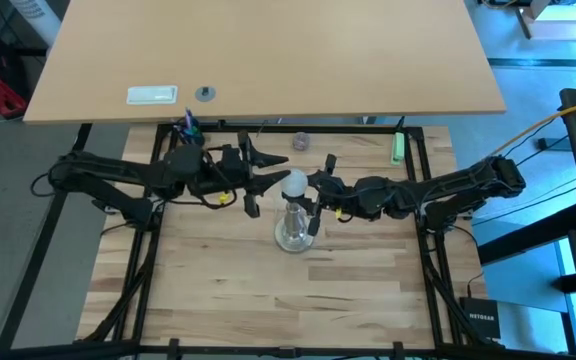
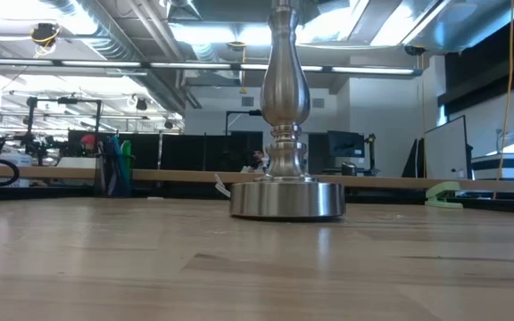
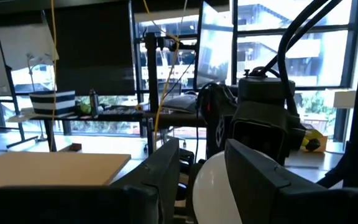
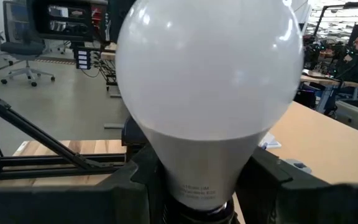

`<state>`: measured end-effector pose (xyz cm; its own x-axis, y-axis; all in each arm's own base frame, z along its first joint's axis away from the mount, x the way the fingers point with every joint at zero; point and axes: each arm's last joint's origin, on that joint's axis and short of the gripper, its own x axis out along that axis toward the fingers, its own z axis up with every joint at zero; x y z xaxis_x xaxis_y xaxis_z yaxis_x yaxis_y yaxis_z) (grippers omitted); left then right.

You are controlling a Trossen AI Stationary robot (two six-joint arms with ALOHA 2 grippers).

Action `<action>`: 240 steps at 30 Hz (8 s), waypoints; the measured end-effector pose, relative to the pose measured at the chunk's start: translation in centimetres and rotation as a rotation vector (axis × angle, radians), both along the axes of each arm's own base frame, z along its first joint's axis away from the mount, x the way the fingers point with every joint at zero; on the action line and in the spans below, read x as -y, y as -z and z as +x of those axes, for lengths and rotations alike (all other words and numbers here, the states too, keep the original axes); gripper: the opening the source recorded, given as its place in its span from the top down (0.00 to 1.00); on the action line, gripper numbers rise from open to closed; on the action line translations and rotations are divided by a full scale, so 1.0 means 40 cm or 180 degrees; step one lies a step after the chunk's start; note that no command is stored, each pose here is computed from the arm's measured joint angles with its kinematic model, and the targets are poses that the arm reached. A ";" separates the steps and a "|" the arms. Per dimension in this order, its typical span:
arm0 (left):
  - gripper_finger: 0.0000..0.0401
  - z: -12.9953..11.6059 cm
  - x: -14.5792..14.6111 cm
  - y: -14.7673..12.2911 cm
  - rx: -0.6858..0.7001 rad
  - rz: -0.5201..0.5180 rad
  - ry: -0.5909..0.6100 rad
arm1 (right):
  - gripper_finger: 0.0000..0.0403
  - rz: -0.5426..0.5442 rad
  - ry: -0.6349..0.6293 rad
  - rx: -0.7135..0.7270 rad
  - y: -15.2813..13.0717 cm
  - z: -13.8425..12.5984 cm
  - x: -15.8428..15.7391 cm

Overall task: Screw lightbulb
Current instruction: Insert the lightbulb into the silver lamp

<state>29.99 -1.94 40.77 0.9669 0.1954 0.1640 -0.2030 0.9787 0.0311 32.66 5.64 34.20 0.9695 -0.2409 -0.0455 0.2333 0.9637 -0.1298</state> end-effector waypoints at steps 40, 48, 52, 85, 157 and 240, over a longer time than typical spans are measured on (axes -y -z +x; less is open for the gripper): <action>0.43 -0.056 0.047 0.030 -0.1244 -0.0297 0.0176 | 0.64 0.0430 -0.0075 0.0220 -0.032 -0.026 0.004; 0.29 -0.068 0.037 0.067 -0.1577 -0.0301 0.0104 | 0.64 0.0403 -0.0091 0.0376 -0.060 -0.045 0.008; 0.28 -0.062 0.040 0.114 -0.1655 -0.0404 0.0096 | 0.64 0.0381 -0.0098 0.0444 -0.074 -0.057 0.010; 0.30 0.002 0.106 0.077 -0.0472 -0.0344 -0.0098 | 0.64 0.0440 -0.1699 0.0803 -0.121 -0.064 0.079; 0.78 0.085 0.146 0.074 -0.0570 -0.0165 -0.0042 | 0.33 0.0305 -0.1735 0.0686 -0.172 -0.095 0.064; 0.69 0.068 0.103 0.384 -0.0838 -0.0258 0.0688 | 0.32 0.0354 -0.2489 0.0251 -0.230 -0.032 0.132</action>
<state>32.71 -6.06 25.39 0.9944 -0.0162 -0.1043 0.0137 0.9996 -0.0247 31.38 0.37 43.39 0.8570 0.5132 0.0465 -0.5121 0.8582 -0.0345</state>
